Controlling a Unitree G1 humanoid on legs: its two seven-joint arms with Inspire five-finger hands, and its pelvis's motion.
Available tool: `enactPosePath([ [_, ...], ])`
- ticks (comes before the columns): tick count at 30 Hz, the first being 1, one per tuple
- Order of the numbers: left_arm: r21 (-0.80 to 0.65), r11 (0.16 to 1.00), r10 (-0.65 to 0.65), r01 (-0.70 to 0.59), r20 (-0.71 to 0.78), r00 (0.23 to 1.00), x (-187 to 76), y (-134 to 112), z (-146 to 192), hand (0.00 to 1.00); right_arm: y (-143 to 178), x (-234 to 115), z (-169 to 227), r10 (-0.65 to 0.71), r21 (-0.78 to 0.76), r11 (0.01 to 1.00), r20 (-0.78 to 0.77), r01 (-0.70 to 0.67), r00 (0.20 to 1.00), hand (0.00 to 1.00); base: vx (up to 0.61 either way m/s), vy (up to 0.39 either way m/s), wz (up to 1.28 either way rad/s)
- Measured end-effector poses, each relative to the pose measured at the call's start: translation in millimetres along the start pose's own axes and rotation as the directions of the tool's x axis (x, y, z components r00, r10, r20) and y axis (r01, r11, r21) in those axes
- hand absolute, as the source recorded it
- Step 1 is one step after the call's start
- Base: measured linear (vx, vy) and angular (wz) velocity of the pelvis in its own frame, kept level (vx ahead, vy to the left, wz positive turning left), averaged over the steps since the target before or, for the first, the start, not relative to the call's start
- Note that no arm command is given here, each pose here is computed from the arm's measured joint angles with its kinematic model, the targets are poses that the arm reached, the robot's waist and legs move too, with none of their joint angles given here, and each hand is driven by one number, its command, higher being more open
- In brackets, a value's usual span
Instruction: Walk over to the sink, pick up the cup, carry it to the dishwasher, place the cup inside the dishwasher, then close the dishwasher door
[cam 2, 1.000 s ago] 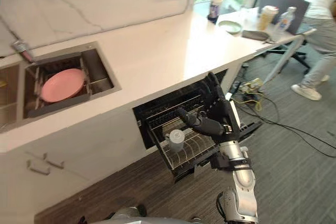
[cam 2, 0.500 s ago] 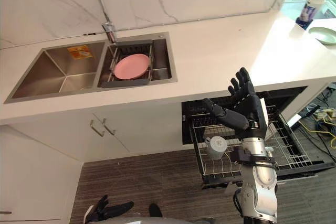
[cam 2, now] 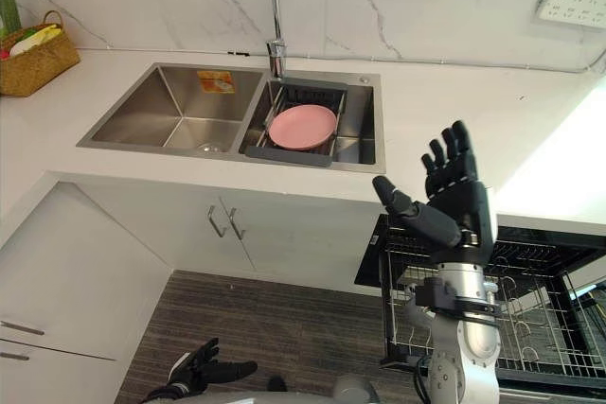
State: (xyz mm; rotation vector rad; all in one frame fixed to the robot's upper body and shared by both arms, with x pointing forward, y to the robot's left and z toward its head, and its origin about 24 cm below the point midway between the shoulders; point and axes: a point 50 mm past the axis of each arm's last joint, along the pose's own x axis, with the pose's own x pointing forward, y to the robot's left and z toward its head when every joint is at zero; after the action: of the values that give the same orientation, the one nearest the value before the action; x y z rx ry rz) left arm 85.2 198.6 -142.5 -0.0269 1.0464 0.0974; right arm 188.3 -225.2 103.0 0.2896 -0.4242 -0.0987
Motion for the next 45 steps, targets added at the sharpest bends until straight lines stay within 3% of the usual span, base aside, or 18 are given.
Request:
enactPosePath([
  [1,0.012,1.000,-0.006,0.006,0.005,1.000,-1,-4,-5,1.00,-9,-8,6,-0.088,-0.016,0.996,0.004,0.089,0.996,1.00,0.00,-0.025,-0.06],
  [9,-0.060,0.998,0.020,-0.019,0.004,1.000,-2,-3,-9,1.00,-5,-10,2,-0.083,0.016,0.996,-0.003,0.083,0.997,1.00,0.00,0.000,-0.02],
  [14,-0.209,0.971,0.114,-0.112,-0.002,0.993,-4,5,-12,1.00,9,-16,-2,-0.010,0.053,0.999,-0.036,0.012,0.999,1.00,0.00,-0.057,-0.03],
  [17,-0.388,0.906,0.171,-0.170,-0.032,0.985,-6,11,-17,1.00,14,-14,2,0.031,0.051,0.998,-0.014,-0.030,0.999,1.00,0.00,-0.048,-0.01],
  [19,-0.420,0.880,0.205,-0.222,-0.085,0.975,-9,17,-30,1.00,13,-6,6,0.042,0.041,0.998,0.023,-0.043,0.999,1.00,0.12,0.110,-0.26],
  [22,-0.422,0.865,0.228,-0.271,-0.149,0.962,-18,18,-56,1.00,13,-1,6,0.047,0.034,0.998,0.035,-0.048,0.998,1.00,0.24,0.247,-0.30],
  [27,-0.341,0.898,0.258,-0.279,-0.105,0.960,-16,20,-47,1.00,21,3,-2,0.064,0.038,0.997,-0.012,-0.063,0.998,1.00,0.28,0.251,-0.24],
  [32,-0.242,0.932,0.243,-0.271,-0.140,0.960,-13,30,-47,1.00,-3,3,3,-0.089,0.001,0.996,0.017,0.089,0.996,1.00,0.19,0.179,0.10],
  [36,-0.210,0.939,0.242,-0.273,-0.163,0.957,-15,33,-50,1.00,-5,1,-6,-0.128,0.014,0.992,-0.004,0.128,0.992,1.00,0.22,0.097,-0.16],
  [39,-0.207,0.940,0.237,-0.272,-0.179,0.955,-16,33,-51,1.00,5,1,-16,-0.053,0.037,0.998,-0.042,0.054,0.998,1.00,0.29,0.004,-0.41],
  [42,-0.184,0.953,0.211,-0.241,-0.168,0.963,-14,32,-45,1.00,26,10,-26,0.170,-0.061,0.982,-0.104,-0.177,0.980,1.00,0.29,-0.066,-0.63],
  [45,-0.178,0.962,0.187,-0.209,-0.136,0.973,-10,27,-36,1.00,24,28,-26,0.233,-0.140,0.959,-0.113,-0.247,0.966,1.00,0.13,-0.001,-0.34],
])
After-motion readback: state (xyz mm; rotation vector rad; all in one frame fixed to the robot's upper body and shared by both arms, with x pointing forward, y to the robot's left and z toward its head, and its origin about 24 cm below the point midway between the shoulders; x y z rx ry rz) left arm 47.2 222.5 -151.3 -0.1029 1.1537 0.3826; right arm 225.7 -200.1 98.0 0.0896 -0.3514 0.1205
